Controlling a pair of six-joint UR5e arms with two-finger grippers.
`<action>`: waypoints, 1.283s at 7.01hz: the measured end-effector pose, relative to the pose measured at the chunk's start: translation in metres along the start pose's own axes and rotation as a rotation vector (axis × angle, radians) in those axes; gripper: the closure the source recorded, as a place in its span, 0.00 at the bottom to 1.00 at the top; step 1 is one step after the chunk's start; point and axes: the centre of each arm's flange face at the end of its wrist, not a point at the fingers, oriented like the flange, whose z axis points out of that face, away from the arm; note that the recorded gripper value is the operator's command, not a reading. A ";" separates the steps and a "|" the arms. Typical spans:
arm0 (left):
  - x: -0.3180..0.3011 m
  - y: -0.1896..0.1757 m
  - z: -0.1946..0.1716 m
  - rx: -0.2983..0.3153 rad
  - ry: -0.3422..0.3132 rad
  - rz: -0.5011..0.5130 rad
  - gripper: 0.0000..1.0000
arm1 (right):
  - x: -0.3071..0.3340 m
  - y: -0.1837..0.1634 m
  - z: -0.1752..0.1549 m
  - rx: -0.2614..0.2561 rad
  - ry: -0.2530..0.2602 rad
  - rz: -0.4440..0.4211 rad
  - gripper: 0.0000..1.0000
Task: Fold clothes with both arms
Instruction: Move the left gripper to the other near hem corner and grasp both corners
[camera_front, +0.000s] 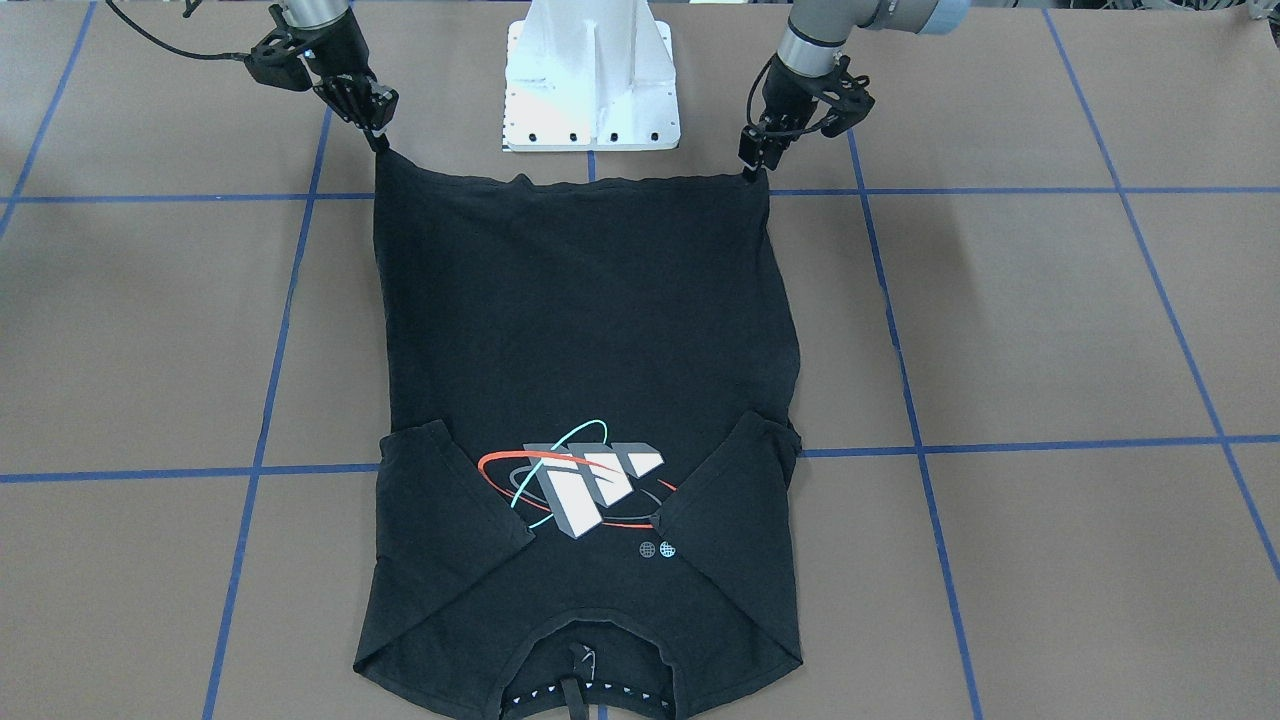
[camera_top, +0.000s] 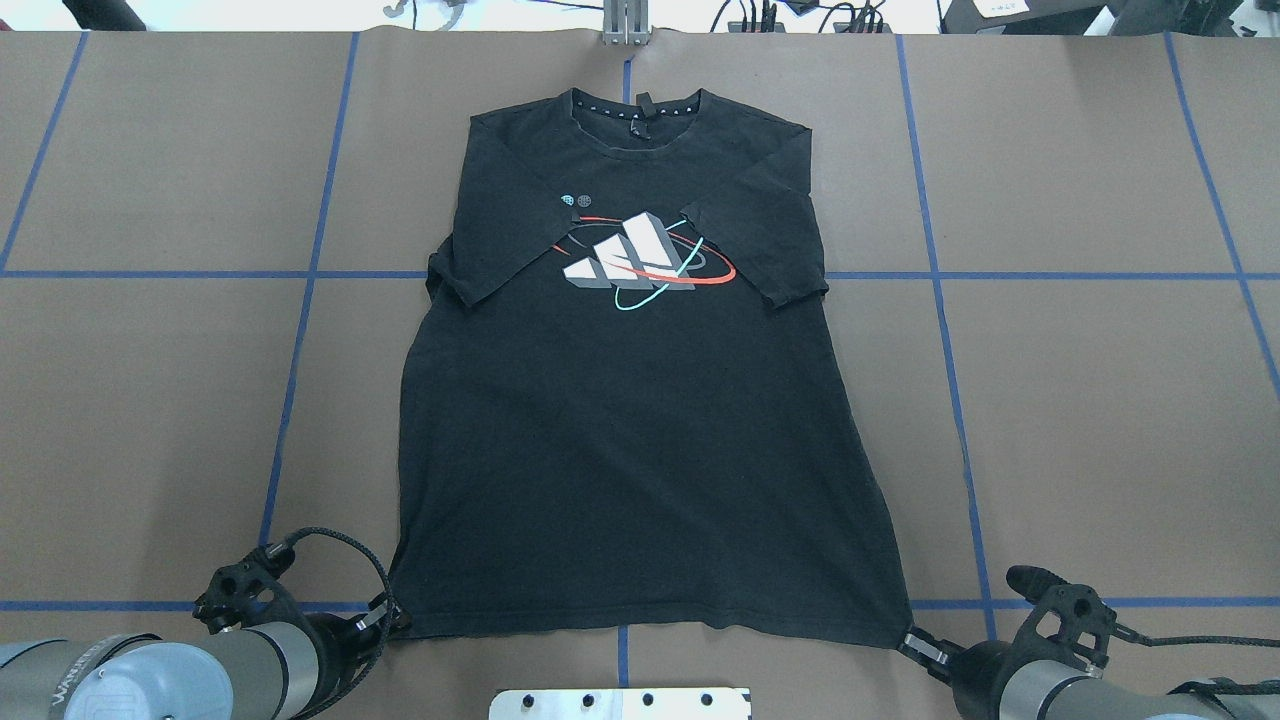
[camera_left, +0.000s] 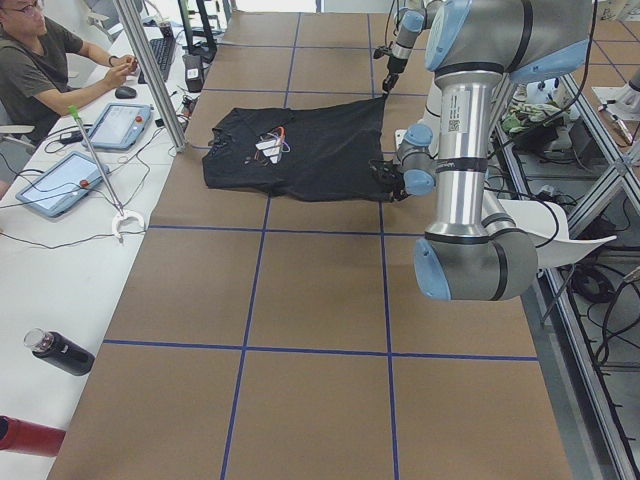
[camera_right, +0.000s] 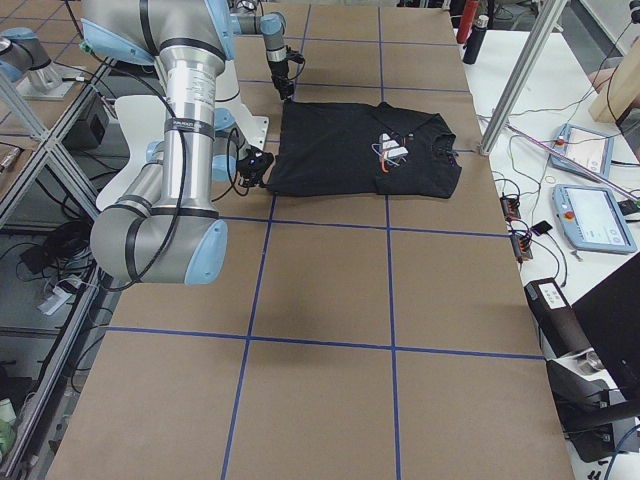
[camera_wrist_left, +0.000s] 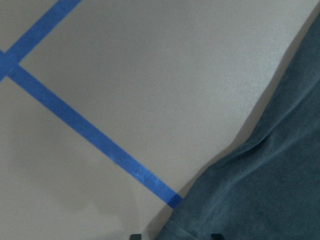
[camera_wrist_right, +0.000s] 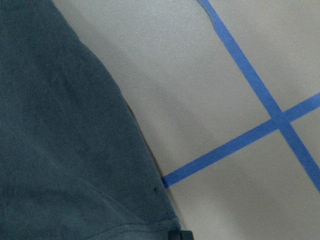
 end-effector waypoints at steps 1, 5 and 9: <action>-0.001 0.000 0.001 0.000 -0.002 0.000 0.84 | 0.000 0.000 0.000 0.000 -0.001 0.000 1.00; 0.002 0.001 -0.006 -0.008 0.008 -0.004 1.00 | -0.001 0.001 -0.001 -0.002 -0.002 0.000 1.00; 0.013 0.013 -0.058 -0.071 0.021 -0.001 1.00 | -0.004 0.001 -0.008 -0.015 -0.010 0.003 1.00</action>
